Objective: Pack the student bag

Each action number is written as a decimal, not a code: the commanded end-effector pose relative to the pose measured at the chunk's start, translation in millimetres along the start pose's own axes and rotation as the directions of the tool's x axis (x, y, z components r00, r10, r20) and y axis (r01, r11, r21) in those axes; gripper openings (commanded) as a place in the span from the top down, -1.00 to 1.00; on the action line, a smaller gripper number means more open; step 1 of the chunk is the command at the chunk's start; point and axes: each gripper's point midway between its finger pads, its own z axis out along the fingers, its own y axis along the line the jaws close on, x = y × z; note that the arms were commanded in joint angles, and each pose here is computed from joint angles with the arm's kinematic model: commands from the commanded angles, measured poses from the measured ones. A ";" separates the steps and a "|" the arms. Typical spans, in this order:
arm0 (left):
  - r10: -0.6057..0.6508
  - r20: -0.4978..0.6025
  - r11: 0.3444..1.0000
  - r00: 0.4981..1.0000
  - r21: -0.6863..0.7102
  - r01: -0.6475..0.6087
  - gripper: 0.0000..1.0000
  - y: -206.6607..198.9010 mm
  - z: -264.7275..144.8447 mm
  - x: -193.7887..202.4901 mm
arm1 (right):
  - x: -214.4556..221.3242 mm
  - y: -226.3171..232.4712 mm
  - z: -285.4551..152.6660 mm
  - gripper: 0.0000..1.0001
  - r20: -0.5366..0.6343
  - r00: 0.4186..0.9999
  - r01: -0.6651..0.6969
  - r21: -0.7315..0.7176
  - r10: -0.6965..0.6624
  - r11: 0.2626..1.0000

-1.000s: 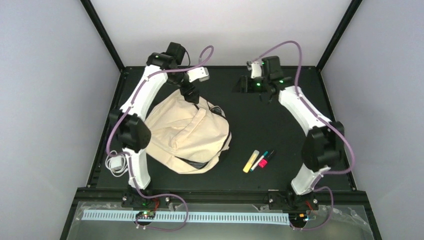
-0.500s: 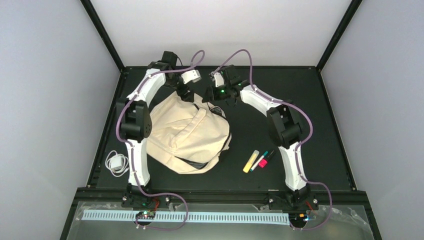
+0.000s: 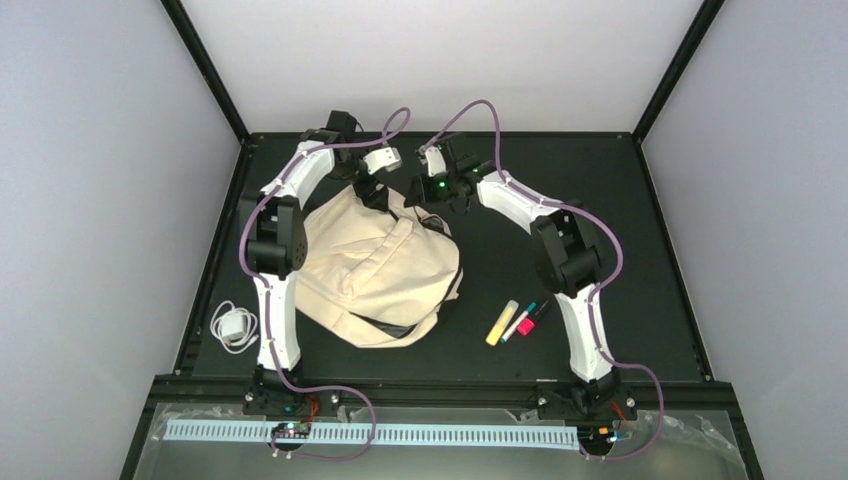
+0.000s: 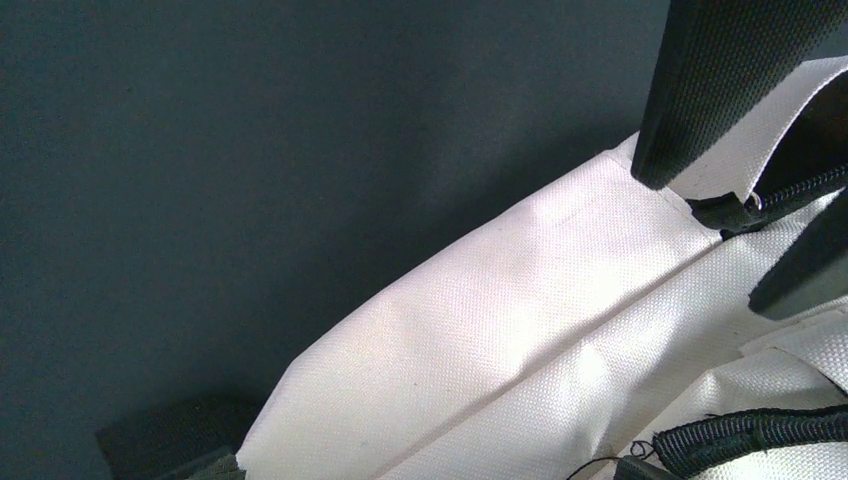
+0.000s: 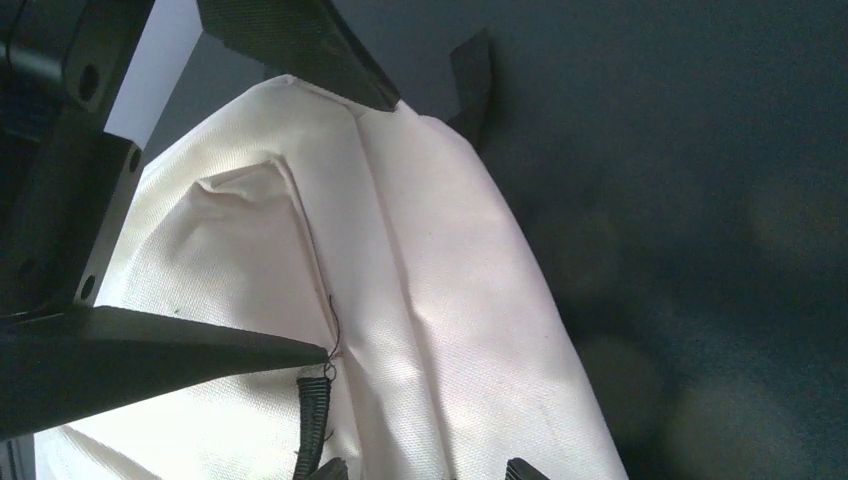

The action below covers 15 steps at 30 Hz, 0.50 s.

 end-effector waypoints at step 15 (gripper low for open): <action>0.091 0.129 0.988 0.987 0.109 -0.106 -0.93 -33.1 -8.6 -24.3 | 5.0 -3.4 10.4 0.98 -0.025 0.998 0.067 0.048 -0.066 0.997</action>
